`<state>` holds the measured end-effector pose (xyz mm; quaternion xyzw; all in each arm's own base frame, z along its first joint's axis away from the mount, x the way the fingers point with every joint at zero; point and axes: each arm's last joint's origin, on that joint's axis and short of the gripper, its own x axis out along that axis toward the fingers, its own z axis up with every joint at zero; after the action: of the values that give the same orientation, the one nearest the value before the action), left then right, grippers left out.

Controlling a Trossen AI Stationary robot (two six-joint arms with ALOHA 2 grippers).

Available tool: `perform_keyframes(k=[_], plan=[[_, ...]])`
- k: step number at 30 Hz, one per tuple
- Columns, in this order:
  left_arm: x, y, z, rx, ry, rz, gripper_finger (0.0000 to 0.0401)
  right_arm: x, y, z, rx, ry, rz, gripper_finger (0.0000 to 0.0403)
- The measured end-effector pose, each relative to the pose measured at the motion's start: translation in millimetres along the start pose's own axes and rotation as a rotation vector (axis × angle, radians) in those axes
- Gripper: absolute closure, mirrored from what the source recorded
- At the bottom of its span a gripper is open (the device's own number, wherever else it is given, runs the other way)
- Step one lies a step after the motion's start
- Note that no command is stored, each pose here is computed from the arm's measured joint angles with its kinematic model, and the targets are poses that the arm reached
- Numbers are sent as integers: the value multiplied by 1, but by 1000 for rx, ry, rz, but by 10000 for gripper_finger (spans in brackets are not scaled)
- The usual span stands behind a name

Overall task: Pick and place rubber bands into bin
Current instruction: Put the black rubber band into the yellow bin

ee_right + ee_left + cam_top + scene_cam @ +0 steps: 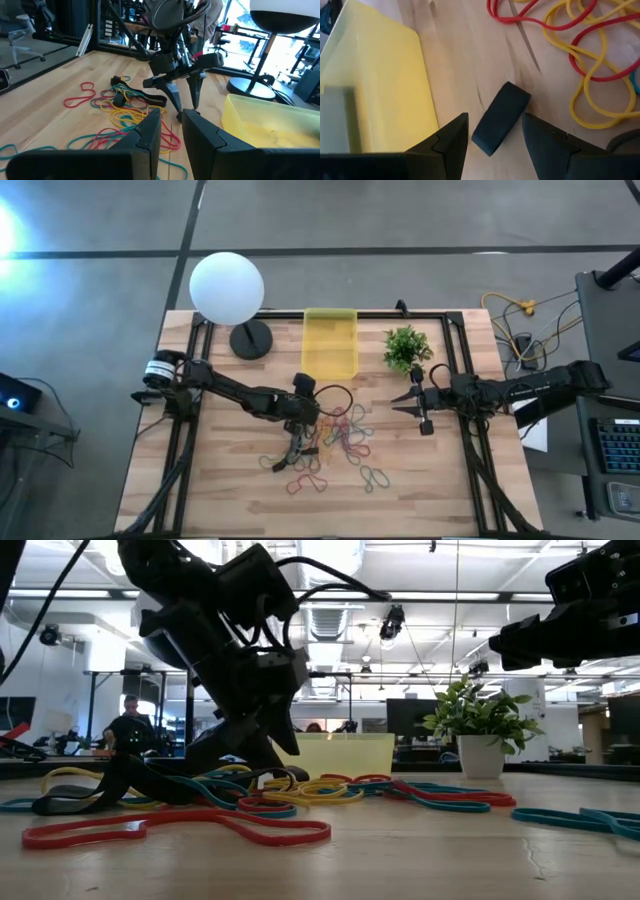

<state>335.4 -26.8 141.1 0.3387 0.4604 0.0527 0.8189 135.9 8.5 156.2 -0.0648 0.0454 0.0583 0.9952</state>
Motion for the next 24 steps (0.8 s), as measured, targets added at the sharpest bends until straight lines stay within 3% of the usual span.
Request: perform_keyframes(k=[15, 24], plan=[[10, -2, 5, 3, 19, 15, 235, 0, 0, 1, 7, -5, -1, 335], [10, -2, 5, -1, 21, 18, 327, 0, 0, 1, 7, -5, -1, 335]])
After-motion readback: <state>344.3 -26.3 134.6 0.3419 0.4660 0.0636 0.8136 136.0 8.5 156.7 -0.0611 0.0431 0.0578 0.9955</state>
